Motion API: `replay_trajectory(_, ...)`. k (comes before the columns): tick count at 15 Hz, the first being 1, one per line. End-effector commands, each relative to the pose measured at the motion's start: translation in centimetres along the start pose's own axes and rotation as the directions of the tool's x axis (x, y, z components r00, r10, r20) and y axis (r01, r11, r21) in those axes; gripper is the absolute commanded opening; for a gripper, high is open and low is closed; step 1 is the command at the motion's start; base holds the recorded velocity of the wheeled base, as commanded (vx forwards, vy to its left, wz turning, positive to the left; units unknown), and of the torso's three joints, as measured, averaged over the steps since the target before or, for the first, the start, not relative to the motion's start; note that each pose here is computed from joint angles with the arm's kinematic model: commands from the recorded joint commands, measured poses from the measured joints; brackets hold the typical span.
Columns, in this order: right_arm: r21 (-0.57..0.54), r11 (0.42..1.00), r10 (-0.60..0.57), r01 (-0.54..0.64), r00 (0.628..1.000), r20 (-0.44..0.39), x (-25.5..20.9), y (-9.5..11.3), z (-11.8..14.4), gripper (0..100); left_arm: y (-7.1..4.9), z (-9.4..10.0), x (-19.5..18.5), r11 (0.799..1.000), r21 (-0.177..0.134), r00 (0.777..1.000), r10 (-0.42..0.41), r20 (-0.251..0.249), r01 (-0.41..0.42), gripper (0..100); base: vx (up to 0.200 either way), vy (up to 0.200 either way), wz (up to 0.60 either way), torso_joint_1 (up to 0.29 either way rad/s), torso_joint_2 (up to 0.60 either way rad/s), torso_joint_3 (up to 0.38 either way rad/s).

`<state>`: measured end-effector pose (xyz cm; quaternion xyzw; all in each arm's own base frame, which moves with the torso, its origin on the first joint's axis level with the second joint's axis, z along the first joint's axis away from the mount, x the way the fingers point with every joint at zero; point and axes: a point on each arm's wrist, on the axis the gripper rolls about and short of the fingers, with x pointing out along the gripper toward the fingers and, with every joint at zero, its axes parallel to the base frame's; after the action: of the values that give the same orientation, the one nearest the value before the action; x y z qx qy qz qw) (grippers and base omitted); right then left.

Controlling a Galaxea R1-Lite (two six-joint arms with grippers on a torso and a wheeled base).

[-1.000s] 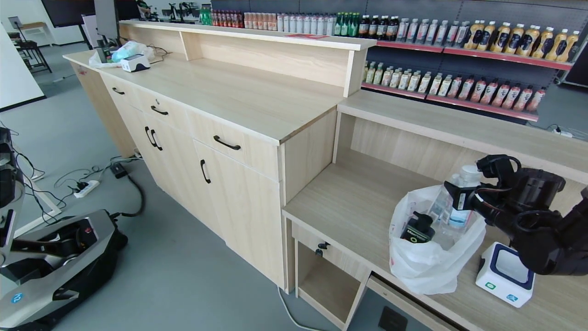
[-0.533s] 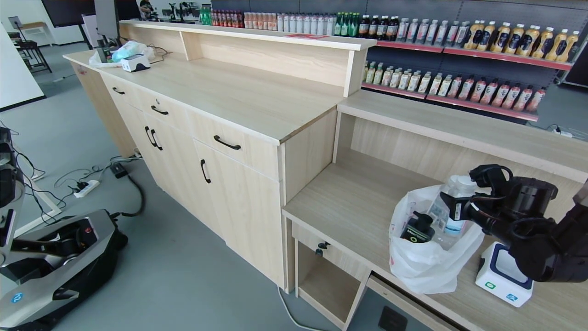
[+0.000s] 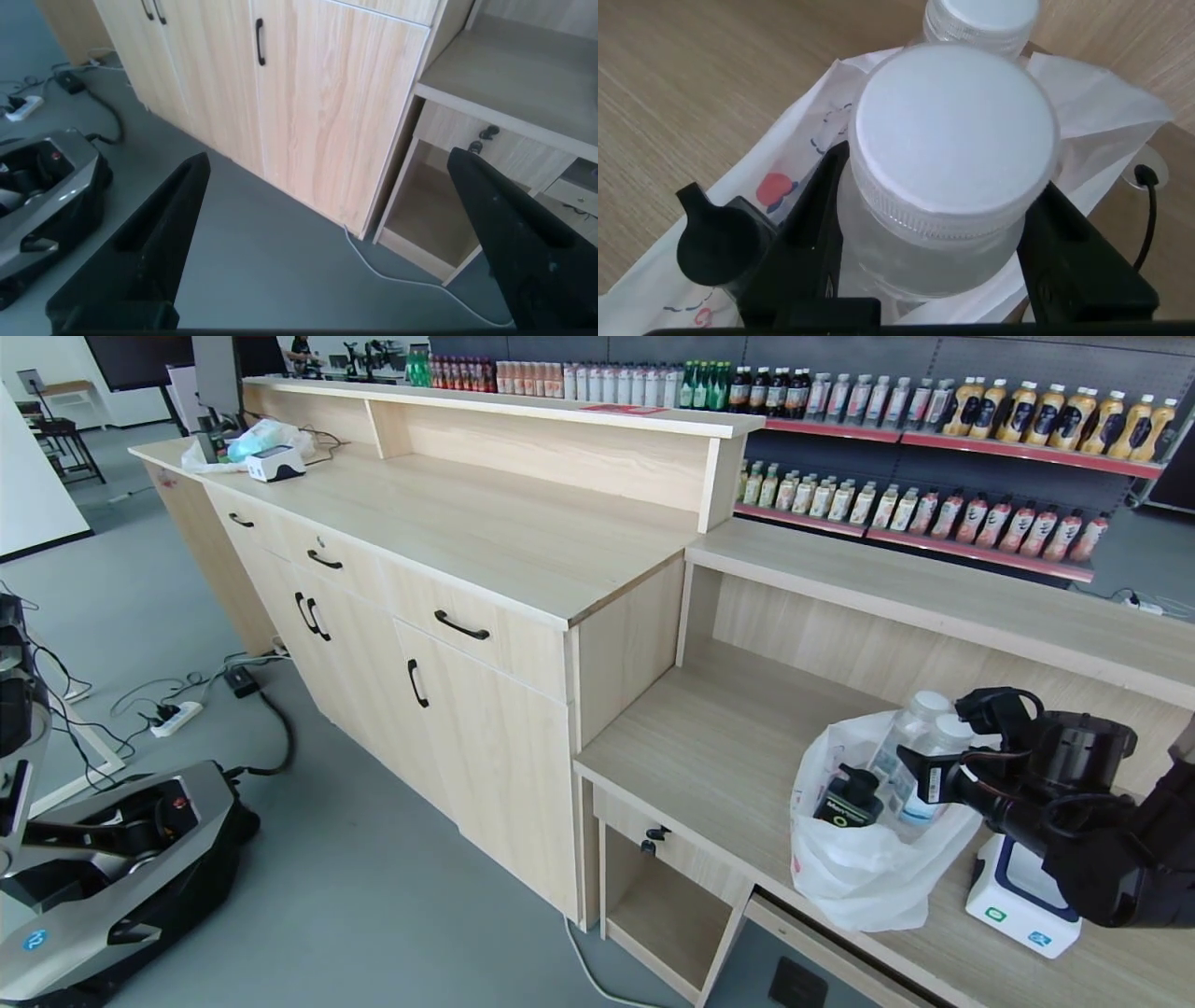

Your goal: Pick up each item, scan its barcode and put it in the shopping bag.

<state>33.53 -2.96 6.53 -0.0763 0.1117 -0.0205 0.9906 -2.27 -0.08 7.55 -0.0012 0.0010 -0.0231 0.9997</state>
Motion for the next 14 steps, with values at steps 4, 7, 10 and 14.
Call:
replay_trajectory(4,0.006,1.0,-0.022,0.022,1.0,-0.014,-0.4,-0.8,-0.1,0,0.0,0.0,0.0,1.0,0.001,1.0,0.0,0.0,0.0,100,0.0,0.0,0.0,0.0,0.0,0.0)
replay_trajectory(7,0.011,1.0,-0.028,0.028,0.999,-0.04,-0.3,-1.1,-0.8,0,0.0,0.0,0.0,1.0,-0.001,1.0,0.0,0.0,0.0,100,0.0,0.0,0.0,0.0,0.0,0.0)
replay_trajectory(10,0.025,1.0,-0.013,0.015,0.997,-0.071,-0.1,-1.0,-1.6,0,0.0,0.0,0.0,1.0,-0.001,1.0,0.0,0.0,0.0,100,0.0,0.0,0.0,0.0,0.0,0.0)
replay_trajectory(14,0.045,0.997,0.059,-0.056,0.997,-0.055,0.0,-0.7,-1.5,0,0.0,0.0,0.0,1.0,-0.001,1.0,0.0,0.0,0.0,100,0.0,0.0,0.0,0.0,0.0,0.0)
